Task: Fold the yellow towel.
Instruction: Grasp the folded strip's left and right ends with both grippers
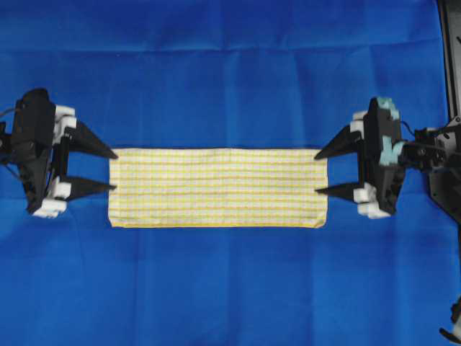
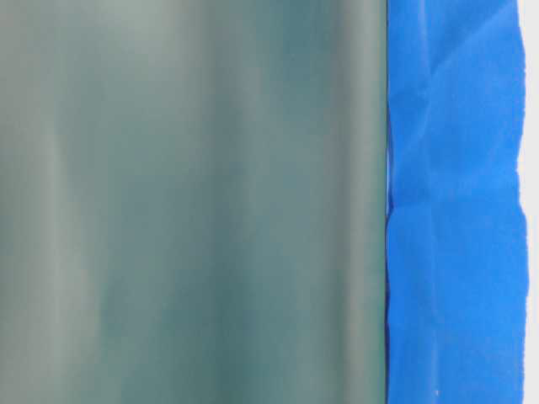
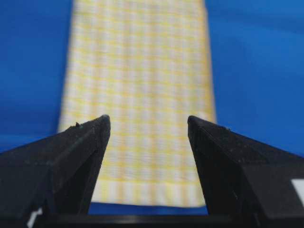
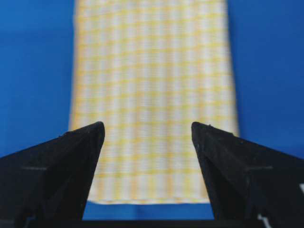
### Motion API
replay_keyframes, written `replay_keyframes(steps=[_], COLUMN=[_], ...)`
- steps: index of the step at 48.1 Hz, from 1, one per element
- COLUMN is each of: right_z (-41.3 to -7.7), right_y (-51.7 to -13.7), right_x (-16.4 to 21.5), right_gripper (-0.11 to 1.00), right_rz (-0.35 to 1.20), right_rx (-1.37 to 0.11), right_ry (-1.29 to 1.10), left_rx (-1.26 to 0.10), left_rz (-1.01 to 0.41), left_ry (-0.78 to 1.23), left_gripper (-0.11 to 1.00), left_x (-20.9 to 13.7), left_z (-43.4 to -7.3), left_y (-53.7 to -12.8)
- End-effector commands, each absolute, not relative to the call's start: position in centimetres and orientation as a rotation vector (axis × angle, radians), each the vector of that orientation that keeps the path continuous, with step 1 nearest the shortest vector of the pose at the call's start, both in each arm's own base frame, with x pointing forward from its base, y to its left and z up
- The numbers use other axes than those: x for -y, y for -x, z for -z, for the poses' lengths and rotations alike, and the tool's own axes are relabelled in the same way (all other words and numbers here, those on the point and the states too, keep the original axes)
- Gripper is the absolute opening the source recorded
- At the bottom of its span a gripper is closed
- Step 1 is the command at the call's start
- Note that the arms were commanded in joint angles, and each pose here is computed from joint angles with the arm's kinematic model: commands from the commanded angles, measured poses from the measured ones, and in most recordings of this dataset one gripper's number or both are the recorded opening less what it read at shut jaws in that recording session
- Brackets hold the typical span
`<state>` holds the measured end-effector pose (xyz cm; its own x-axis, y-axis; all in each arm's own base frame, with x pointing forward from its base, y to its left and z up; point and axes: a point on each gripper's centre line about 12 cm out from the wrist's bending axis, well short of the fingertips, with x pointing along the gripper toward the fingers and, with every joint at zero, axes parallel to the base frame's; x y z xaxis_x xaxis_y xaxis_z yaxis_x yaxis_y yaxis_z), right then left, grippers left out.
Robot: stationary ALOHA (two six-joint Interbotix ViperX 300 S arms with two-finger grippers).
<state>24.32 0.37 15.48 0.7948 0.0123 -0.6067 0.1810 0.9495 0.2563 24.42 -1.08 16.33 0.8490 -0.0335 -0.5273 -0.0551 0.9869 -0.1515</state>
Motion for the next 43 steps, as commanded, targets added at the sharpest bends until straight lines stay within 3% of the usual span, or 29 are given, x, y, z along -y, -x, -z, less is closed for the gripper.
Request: replay_keyframes(steps=[1, 27, 43], right_z=[-15.7, -10.8, -9.7], right_y=[-24.5, -26.3, -26.4], right_x=[1.0, 3.7, 3.7], right_gripper=[0.75, 0.75, 0.71], right_rz=[0.145, 0.269, 0.279], right_rx=[-0.646, -0.854, -0.897], right_ry=[-0.324, -0.354, -0.364], left_rx=[-0.545, -0.785, -0.854], left_rz=[-0.046, -0.140, -0.146], left_ry=[0.161, 0.139, 0.152], left_gripper=[0.59, 0.59, 0.57], left_x=[0.1, -2.6, -2.6], left_z=[-16.7, -10.6, -9.7], left_y=[-24.9, -26.6, -26.6])
